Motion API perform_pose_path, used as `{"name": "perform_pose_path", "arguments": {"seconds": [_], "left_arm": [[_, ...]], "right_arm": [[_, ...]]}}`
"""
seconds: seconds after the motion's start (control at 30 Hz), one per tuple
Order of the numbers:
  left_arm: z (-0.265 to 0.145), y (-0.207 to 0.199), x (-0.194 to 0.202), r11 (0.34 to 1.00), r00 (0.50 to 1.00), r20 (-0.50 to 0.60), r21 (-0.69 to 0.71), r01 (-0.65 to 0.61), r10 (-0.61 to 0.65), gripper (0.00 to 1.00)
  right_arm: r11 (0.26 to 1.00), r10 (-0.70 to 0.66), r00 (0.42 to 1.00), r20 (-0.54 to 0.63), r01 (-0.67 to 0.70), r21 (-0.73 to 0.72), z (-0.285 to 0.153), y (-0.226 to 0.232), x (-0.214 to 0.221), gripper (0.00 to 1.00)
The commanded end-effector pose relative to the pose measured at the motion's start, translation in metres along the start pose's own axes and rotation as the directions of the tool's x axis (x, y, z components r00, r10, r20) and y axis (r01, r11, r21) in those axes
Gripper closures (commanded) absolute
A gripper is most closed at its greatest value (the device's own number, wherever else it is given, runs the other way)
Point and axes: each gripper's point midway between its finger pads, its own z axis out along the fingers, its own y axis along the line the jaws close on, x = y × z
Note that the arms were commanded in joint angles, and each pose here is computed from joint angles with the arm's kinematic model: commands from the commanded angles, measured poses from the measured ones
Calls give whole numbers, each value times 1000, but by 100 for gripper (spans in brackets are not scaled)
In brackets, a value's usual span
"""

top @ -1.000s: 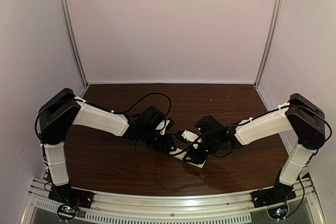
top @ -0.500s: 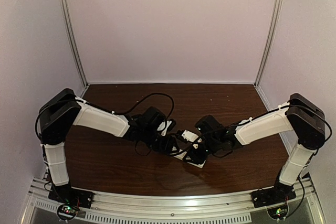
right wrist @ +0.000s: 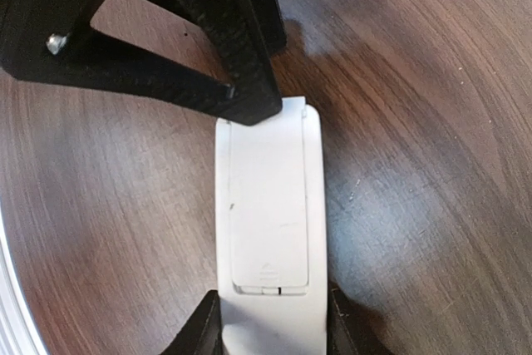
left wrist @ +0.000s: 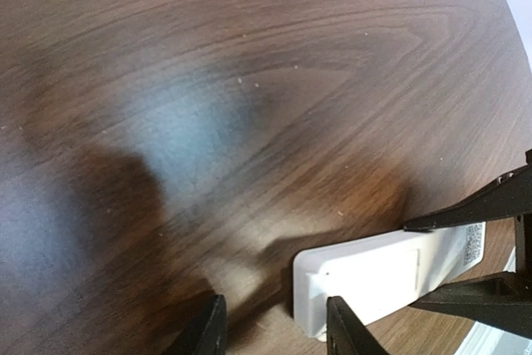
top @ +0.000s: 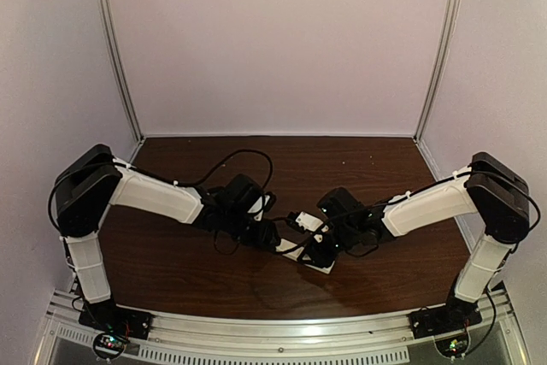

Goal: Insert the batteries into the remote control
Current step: Load the battery cover onto the remote control.

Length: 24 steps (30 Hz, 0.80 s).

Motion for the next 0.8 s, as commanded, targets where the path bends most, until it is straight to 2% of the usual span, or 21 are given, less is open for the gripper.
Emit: {"name": "perform_pose_path", "arguments": {"seconds": [0.0,0.2,0.37,0.5,0.67,0.77], "left_arm": [[-1,33,26,991,996,-81,-132,-33,22,60],[1,21,23,992,995,-74,-98,-75,67,73],[3,20,27,994,995,-79,-91,-67,60,75],[-4,23,24,994,999,-44,-106,-36,32,75],[-1,25,22,991,997,-44,-122,-62,57,76],[2,25,21,990,996,-39,-118,-83,79,81]], "right_arm": [[1000,13,991,-133,-15,-14,15,8,41,76],[1000,15,991,-136,-17,-15,16,8,41,77],[1000,16,990,-139,-18,-13,16,7,41,78],[1000,16,990,-142,-18,-9,16,7,42,79],[1000,14,991,-136,-15,-10,16,7,40,80],[1000,13,991,-133,-15,-11,16,7,41,81]]}}
